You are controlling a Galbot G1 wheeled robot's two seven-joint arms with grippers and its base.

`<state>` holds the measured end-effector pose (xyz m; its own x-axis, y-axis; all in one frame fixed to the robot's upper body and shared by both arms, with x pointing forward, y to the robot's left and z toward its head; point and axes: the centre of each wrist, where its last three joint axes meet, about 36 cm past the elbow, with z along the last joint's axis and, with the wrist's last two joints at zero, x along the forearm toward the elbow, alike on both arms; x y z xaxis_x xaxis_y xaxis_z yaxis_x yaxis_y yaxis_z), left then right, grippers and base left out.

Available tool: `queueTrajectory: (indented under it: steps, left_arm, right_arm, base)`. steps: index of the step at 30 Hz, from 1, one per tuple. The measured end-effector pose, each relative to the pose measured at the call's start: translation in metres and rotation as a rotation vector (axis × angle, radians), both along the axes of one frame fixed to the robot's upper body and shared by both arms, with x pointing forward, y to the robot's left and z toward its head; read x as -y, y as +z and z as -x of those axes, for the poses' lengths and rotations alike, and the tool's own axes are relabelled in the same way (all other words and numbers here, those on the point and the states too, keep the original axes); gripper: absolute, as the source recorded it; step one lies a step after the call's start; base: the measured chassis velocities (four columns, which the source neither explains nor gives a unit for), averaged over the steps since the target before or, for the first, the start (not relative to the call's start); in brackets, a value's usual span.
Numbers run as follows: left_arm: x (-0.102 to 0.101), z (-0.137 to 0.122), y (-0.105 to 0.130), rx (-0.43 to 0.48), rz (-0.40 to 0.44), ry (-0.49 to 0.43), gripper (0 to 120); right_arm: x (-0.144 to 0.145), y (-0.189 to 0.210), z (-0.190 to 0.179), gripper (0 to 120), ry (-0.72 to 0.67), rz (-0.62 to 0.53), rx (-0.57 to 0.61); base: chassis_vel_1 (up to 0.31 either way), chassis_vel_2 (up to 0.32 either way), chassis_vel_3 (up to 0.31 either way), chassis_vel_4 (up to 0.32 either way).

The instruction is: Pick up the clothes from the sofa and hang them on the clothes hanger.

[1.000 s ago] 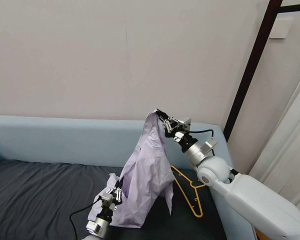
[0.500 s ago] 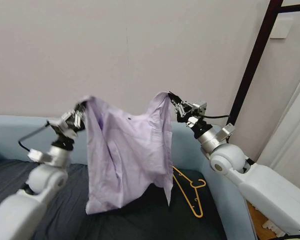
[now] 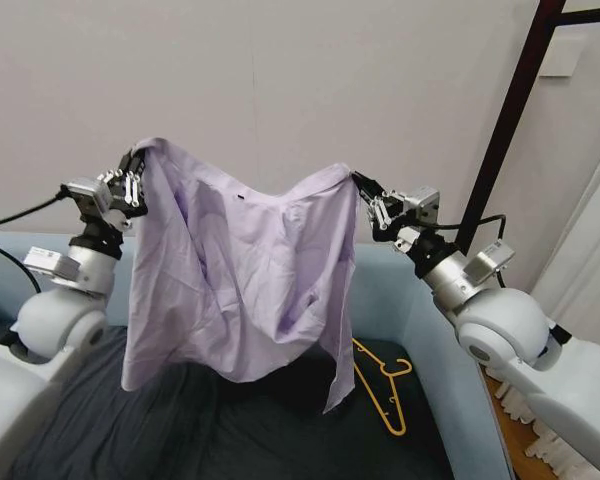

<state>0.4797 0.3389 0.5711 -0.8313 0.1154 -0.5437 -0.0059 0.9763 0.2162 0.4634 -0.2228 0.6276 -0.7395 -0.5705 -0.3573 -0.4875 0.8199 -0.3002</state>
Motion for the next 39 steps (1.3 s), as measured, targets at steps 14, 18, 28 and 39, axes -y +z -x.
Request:
queueTrajectory:
  steps: [14, 18, 28, 39]
  left_arm:
    - [0.025, 0.034, 0.040, 0.046, 0.003, 0.103, 0]
    - [0.028, 0.026, -0.008, -0.029, -0.046, 0.123, 0]
    - [0.032, 0.022, -0.020, -0.053, -0.143, 0.217, 0]
    - [0.016, 0.027, -0.031, 0.004, -0.347, 0.285, 0]
  right_arm:
    - [0.002, 0.034, 0.020, 0, -0.001, -0.052, 0.074]
    - [0.000, -0.023, 0.018, 0, -0.093, 0.056, -0.028]
    - [-0.020, -0.033, 0.035, 0, -0.193, 0.118, -0.152]
    - [-0.021, -0.044, 0.049, 0, -0.070, 0.035, -0.113]
  base:
    - [0.000, 0.000, 0.000, 0.000]
    - [0.000, 0.000, 0.000, 0.000]
    - [0.000, 0.000, 0.000, 0.000]
    - [0.000, 0.000, 0.000, 0.000]
